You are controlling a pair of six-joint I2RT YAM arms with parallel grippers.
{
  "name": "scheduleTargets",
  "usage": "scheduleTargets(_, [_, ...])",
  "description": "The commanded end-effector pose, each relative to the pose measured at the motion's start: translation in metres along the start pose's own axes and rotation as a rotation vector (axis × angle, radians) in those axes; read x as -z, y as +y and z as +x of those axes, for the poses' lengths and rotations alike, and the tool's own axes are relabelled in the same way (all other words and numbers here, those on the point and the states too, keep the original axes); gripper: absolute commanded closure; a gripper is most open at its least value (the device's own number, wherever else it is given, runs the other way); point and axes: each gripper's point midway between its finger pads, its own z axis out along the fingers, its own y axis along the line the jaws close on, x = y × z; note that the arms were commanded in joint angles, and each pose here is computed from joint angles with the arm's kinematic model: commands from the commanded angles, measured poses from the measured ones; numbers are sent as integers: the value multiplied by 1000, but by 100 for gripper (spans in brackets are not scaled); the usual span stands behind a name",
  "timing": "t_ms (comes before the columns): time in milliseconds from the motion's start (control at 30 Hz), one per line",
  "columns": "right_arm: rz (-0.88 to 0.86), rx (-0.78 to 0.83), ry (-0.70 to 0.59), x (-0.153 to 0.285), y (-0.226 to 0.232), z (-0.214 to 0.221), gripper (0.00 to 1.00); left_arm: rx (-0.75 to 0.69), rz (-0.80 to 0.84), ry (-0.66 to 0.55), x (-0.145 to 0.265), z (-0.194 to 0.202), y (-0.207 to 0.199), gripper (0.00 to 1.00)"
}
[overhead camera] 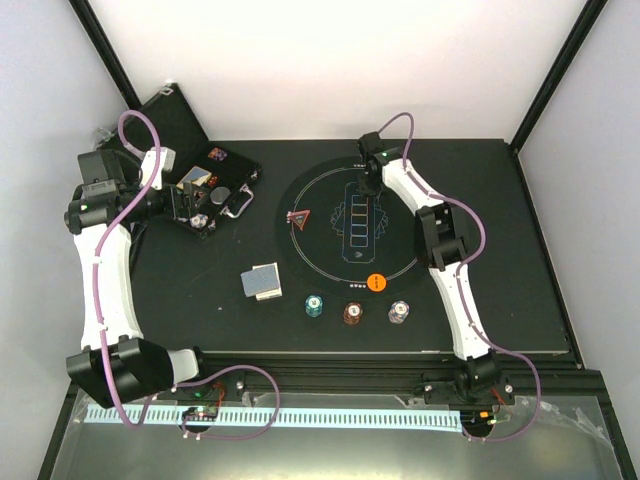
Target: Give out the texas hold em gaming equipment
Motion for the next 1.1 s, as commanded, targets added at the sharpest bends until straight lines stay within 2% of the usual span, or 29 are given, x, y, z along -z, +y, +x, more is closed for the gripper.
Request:
scheduleTargets(0, [-18, -24, 24, -23, -14, -3, 71, -14, -13, -15, 7, -9, 0, 1])
scheduleTargets(333, [-147, -17, -40, -2, 7, -27, 62, -16, -12, -23, 9, -13, -1, 1])
scheduleTargets(500, [-153, 25, -89, 60, 13, -26, 44, -26, -12, -24, 13, -12, -6, 1])
scheduleTargets(600, [-115, 46, -72, 89, 15, 7, 34, -31, -9, -20, 15, -9, -8, 1])
scheduleTargets(667, [-106, 55, -62, 103, 19, 38, 31, -26, -3, -15, 15, -5, -9, 1])
scheduleTargets(900, [-75, 95, -3, 135, 33, 152, 33, -50, 12, 8, 12, 12, -12, 1])
scheduleTargets(1067, [-29, 145, 37, 140, 41, 202, 36, -60, 27, 54, 9, 25, -14, 1])
